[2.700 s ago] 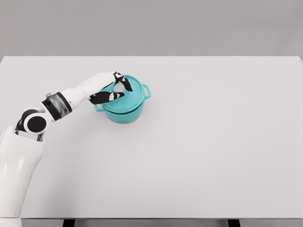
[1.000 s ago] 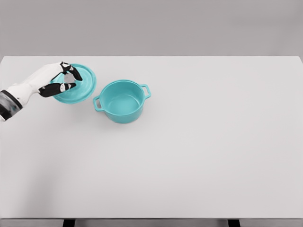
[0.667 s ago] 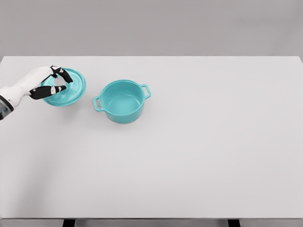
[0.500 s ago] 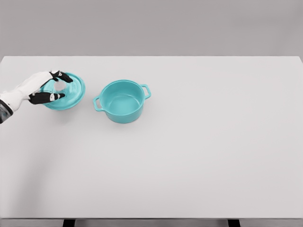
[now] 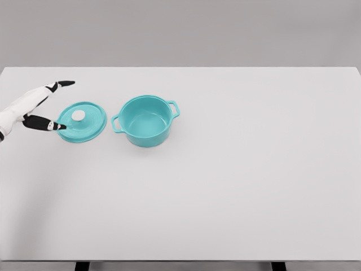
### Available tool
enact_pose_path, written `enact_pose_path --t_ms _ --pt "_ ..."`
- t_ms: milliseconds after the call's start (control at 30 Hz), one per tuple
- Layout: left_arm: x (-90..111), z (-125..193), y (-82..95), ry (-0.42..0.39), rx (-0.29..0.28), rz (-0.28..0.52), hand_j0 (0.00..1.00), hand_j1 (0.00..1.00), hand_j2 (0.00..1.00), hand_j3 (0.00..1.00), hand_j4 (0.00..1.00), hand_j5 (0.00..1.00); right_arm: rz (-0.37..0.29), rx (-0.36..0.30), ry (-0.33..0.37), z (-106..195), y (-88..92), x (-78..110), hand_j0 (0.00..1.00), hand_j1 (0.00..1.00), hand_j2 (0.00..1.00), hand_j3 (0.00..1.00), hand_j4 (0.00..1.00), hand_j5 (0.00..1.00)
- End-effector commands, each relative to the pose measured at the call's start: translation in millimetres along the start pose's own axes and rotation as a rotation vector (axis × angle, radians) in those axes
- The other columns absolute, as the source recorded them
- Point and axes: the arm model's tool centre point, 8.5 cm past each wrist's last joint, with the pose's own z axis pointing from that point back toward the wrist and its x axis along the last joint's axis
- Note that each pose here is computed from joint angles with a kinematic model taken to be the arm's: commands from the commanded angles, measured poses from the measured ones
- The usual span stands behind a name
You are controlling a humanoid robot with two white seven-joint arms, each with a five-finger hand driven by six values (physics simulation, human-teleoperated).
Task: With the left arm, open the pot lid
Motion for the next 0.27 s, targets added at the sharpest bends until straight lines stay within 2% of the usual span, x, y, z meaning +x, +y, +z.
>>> enact_pose_path --t_ms 0,67,233 --pt "-11.1 7.9 6.1 0.027 0.019 0.016 1.0 1.0 1.0 1.0 1.0 1.0 0.0 0.0 0.001 0.0 0.0 -0.1 1.0 1.0 1.0 1.0 1.0 1.0" --pt "-18.4 12.8 9.0 0.047 0.023 0.021 1.0 1.0 1.0 1.0 1.0 1.0 -0.001 0.0 -0.001 0.0 0.0 0.0 1.0 1.0 1.0 1.0 1.0 1.0" --pt "-18.2 12.5 8.5 0.047 0.024 0.023 1.0 1.0 1.0 1.0 1.0 1.0 0.0 0.0 0.001 0.0 0.0 -0.1 1.0 1.0 1.0 1.0 1.0 1.0"
